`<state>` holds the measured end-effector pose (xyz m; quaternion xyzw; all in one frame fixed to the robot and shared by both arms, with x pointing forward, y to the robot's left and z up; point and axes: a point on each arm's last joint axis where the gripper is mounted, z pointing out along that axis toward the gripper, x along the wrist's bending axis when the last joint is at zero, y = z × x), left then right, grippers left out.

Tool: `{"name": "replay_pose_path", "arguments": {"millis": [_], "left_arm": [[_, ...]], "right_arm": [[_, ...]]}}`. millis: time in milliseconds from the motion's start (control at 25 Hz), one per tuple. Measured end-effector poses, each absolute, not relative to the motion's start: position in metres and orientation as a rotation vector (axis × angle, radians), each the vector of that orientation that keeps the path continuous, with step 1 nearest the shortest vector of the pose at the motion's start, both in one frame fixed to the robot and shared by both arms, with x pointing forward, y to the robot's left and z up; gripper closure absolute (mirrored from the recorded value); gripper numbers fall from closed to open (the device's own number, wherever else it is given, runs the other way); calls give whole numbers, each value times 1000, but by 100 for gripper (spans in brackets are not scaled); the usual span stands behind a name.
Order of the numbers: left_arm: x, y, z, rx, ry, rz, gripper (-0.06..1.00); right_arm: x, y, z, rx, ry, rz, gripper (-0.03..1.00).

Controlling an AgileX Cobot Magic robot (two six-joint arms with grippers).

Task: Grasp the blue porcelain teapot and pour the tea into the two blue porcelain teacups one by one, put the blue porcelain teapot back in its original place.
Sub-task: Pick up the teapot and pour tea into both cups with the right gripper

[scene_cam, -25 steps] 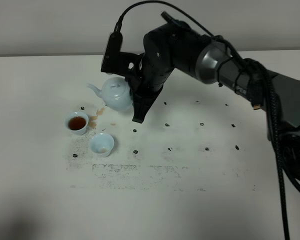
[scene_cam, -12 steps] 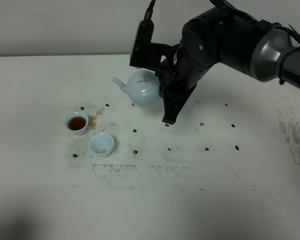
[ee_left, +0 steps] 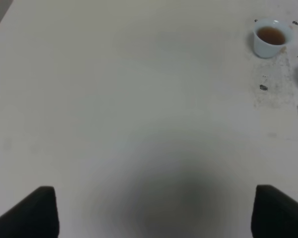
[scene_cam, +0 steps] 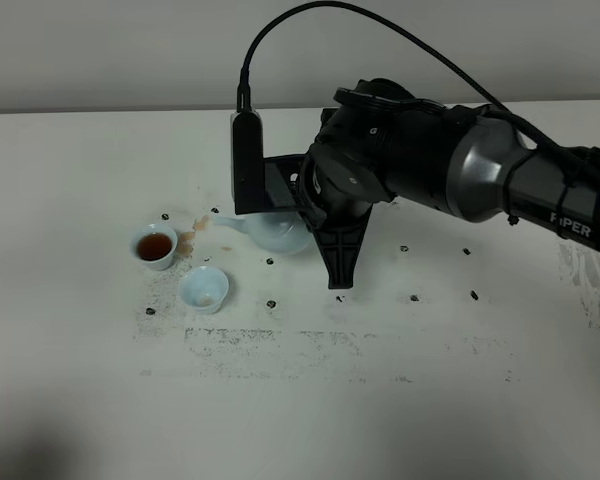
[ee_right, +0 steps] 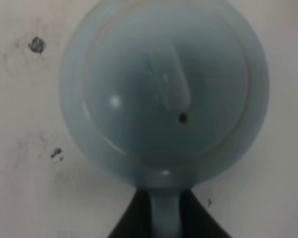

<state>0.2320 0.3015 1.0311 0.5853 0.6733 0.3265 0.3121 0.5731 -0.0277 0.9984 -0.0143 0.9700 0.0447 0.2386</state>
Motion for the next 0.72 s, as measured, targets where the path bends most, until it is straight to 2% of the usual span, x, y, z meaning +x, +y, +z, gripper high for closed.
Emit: {"name": "replay_pose_path", "arguments": {"millis": [440, 720], "left_arm": [[232, 301, 1031, 1544, 1777, 862, 19], [232, 301, 1031, 1544, 1777, 862, 19]], "right_arm": [[549, -6, 998, -161, 2653, 61, 93], [554, -3, 988, -215, 2609, -7, 93]]}}
